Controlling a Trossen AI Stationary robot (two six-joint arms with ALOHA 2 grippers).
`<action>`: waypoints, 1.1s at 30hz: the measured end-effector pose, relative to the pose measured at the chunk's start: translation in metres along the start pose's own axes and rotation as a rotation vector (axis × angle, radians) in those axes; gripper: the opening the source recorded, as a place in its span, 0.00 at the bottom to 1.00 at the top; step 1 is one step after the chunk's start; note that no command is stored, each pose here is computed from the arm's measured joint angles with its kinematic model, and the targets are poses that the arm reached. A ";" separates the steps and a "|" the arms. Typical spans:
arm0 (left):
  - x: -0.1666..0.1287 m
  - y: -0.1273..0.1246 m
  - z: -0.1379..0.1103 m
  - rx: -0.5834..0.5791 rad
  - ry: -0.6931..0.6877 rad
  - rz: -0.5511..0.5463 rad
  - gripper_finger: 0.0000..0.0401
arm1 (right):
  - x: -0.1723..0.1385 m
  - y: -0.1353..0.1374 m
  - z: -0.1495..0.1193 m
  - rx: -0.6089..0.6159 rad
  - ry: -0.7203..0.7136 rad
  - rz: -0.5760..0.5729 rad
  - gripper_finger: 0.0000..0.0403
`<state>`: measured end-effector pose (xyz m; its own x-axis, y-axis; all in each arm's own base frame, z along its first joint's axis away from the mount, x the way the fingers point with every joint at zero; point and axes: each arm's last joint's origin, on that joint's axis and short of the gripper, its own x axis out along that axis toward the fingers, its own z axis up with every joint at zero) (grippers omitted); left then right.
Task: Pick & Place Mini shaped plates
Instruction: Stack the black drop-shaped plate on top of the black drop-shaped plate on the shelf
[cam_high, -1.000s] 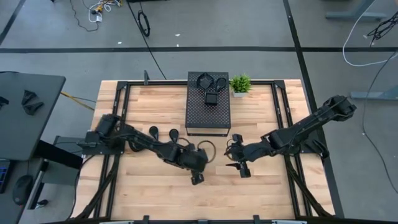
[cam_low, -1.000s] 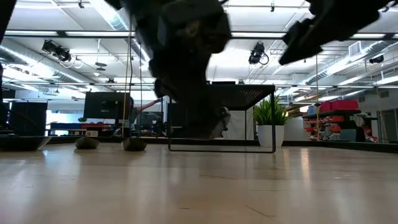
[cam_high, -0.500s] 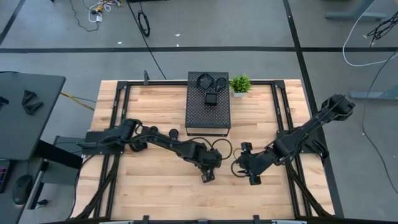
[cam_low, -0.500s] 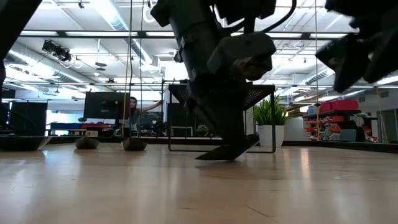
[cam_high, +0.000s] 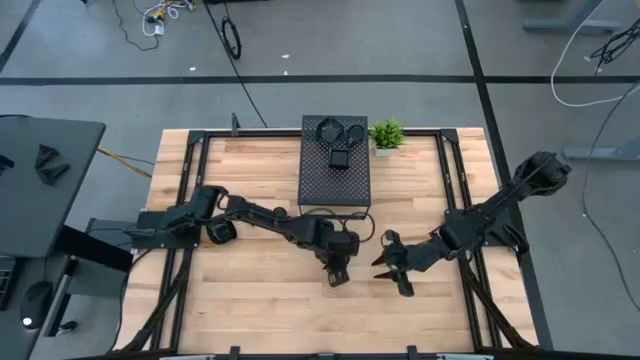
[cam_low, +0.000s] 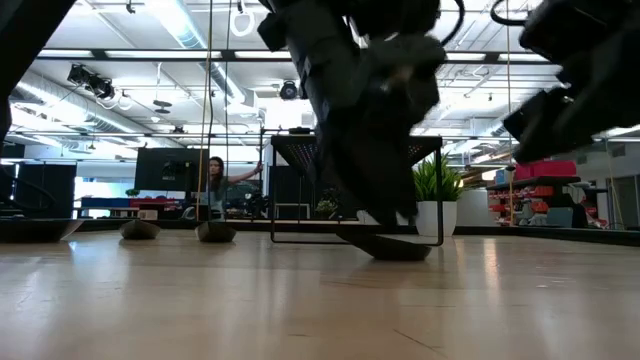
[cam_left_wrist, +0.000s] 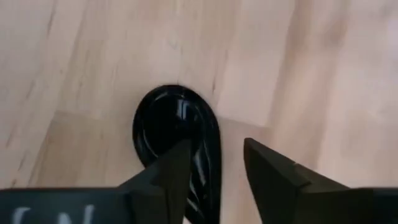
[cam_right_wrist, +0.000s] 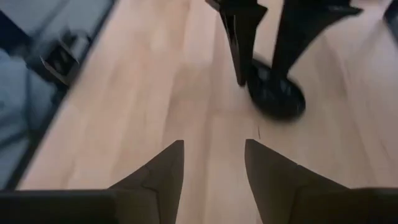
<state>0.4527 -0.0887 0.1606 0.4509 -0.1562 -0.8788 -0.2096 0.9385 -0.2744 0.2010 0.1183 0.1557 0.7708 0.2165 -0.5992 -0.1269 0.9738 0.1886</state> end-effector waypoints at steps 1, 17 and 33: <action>-0.007 0.001 0.002 -0.006 0.005 -0.019 0.40 | 0.000 0.000 0.003 0.000 -0.030 0.008 0.42; -0.114 -0.068 -0.074 0.055 0.038 0.387 0.38 | 0.078 -0.004 0.059 -0.116 0.058 -0.038 0.42; -0.030 -0.075 -0.172 -0.065 -0.509 0.375 0.29 | 0.111 -0.024 0.083 -0.265 0.318 -0.023 0.42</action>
<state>0.3051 -0.2070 0.1406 0.6892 0.3607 -0.6285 -0.4784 0.8779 -0.0208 0.3417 0.1135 0.1492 0.5493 0.1648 -0.8192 -0.3007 0.9537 -0.0098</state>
